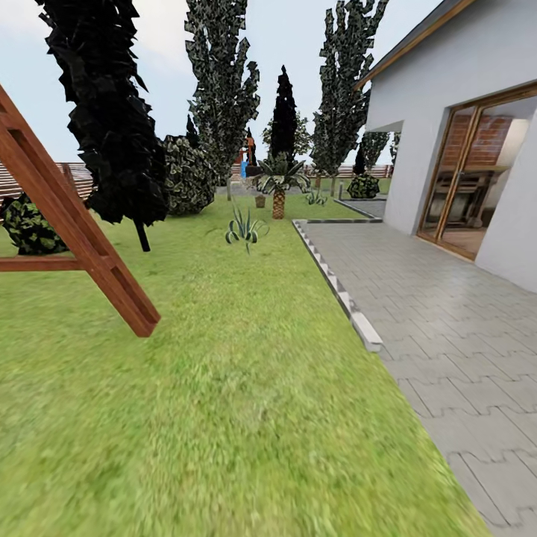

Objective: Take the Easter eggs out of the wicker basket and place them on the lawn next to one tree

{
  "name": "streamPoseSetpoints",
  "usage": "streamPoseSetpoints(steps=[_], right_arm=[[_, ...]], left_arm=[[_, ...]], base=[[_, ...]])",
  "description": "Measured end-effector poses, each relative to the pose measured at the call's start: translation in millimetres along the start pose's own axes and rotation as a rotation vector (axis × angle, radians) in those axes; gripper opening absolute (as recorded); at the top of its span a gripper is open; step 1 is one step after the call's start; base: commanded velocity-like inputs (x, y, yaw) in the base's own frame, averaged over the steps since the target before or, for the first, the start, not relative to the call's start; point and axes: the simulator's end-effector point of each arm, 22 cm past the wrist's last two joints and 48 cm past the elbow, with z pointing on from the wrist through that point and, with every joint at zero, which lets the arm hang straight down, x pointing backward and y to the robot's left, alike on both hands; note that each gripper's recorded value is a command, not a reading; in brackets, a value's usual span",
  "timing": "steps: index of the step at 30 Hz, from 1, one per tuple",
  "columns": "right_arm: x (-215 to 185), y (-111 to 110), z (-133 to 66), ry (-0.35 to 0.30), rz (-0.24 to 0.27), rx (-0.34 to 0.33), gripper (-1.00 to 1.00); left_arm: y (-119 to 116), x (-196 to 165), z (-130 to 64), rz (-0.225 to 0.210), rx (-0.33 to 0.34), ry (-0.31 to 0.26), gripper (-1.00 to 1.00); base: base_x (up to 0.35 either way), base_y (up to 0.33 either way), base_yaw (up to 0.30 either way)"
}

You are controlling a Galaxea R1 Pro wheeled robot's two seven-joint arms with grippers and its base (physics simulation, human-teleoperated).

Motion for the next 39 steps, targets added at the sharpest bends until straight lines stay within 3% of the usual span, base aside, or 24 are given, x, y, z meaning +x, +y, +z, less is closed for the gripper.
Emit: streamPoseSetpoints(steps=[39], right_arm=[[-0.2,0.0,0.0,0.000,0.000,0.000,1.00]], left_arm=[[0.0,-0.1,0.0,0.000,0.000,0.000,1.00]], base=[[0.333,0.000,0.019]])
